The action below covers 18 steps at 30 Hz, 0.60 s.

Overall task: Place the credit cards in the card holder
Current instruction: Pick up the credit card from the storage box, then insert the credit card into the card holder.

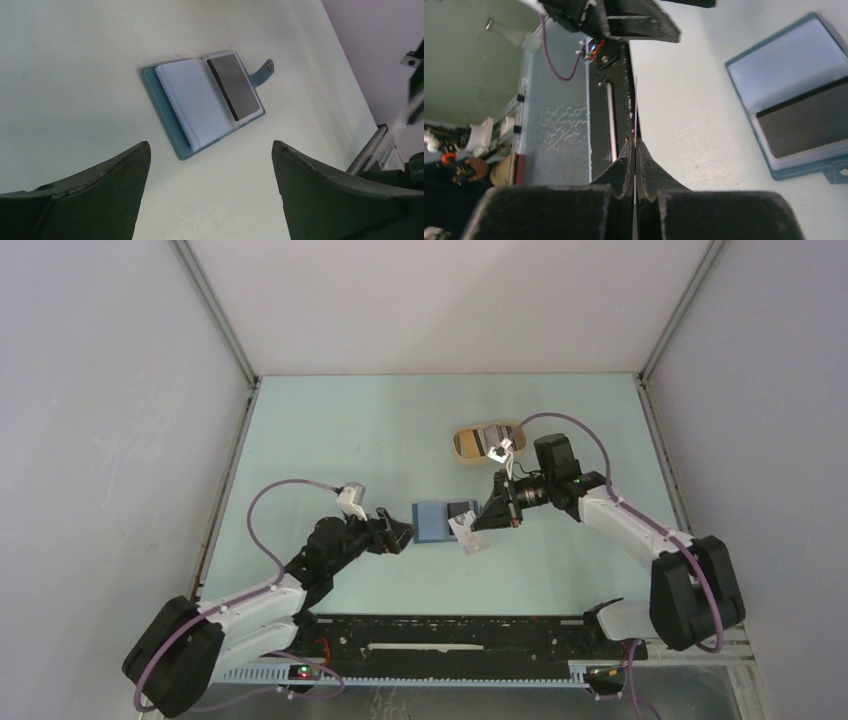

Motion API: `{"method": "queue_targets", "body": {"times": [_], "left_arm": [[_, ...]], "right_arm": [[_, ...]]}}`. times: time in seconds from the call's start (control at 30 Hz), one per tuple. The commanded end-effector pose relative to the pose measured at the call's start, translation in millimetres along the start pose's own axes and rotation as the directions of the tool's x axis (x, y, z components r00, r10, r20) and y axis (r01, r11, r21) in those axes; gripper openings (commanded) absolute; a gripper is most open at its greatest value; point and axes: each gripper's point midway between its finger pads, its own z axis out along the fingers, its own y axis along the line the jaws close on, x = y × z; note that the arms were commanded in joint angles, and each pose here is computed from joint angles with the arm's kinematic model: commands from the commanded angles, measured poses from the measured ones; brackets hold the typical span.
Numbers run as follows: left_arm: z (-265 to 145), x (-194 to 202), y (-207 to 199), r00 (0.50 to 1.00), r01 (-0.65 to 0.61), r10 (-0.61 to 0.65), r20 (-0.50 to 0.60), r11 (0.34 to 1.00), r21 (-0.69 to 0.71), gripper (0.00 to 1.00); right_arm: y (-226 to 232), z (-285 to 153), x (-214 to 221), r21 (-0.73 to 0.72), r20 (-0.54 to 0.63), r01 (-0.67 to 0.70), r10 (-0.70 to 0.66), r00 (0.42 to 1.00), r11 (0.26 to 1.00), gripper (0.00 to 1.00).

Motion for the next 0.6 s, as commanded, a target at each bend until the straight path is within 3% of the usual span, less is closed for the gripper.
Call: {"method": "queue_targets", "body": {"times": [0.0,0.2,0.43,0.57], "left_arm": [[6,-16,-1,0.994,-0.002,0.0,0.114,1.0,0.023,0.95],[14,-16,3,0.993,0.024,-0.024,0.117,1.0,0.005,0.92],[34,-15,8,0.994,0.08,-0.076,0.076,0.996,-0.05,0.65],[43,-15,19,0.992,0.12,-0.114,0.045,0.982,-0.148,0.64]], "right_arm": [[-38,15,-22,0.112,0.081,-0.166,0.157,0.984,0.98,0.0],[-64,21,-25,0.169,0.136,-0.301,0.28,0.95,0.939,0.0],[-115,24,-6,0.298,0.259,-0.582,0.523,0.812,0.757,0.0],[-123,30,3,0.255,0.255,-0.646,0.594,0.763,0.719,0.0]]}}
